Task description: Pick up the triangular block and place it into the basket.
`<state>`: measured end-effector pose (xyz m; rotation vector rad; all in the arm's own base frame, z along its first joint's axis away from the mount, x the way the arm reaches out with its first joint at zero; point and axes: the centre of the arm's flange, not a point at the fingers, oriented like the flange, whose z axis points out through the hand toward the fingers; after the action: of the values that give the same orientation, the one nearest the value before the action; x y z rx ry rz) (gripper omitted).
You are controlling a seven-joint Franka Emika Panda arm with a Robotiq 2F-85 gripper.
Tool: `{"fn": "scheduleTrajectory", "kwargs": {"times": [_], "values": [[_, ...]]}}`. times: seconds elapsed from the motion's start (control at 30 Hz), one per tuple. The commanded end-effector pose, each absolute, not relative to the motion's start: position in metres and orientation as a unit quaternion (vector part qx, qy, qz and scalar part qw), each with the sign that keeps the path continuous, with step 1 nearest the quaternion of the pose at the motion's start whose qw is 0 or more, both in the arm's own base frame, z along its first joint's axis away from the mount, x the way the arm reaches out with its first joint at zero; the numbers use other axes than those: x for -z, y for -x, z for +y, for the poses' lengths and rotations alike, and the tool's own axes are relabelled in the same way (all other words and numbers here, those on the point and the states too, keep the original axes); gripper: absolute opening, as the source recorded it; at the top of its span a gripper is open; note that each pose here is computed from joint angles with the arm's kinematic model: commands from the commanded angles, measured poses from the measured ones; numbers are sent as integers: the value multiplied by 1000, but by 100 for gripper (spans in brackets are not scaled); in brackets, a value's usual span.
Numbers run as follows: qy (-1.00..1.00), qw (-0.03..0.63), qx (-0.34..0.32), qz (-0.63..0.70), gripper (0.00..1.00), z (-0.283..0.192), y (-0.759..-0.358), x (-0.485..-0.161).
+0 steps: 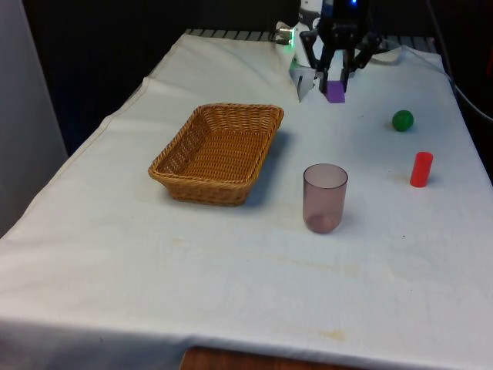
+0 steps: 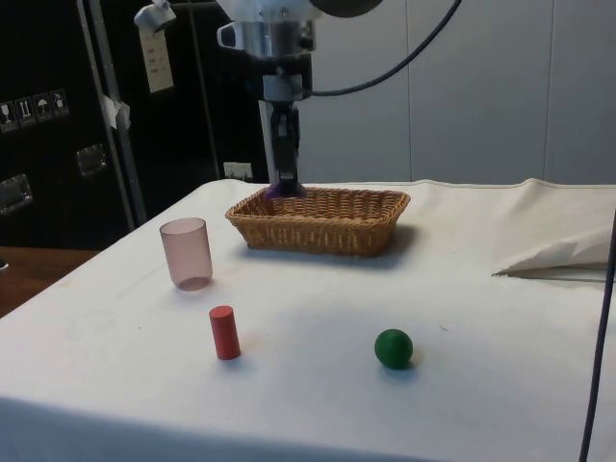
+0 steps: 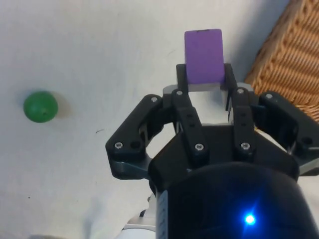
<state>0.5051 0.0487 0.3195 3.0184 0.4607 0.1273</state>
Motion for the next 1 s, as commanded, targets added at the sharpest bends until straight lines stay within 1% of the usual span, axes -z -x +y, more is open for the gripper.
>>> {"fn": "scheduleTrajectory", "kwargs": {"times": [0.0,0.13,0.17,0.43,0.77,0.97], "values": [[-987,45,-41,151,34,43,-508,-320],[-987,46,-44,150,34,31,-509,-320],[-987,45,-43,149,34,34,-508,-321],[-987,46,-47,147,34,-2,-511,-321],[-987,52,-45,144,34,-31,-513,-322],[-987,56,-46,142,34,-53,-520,-303]]}}
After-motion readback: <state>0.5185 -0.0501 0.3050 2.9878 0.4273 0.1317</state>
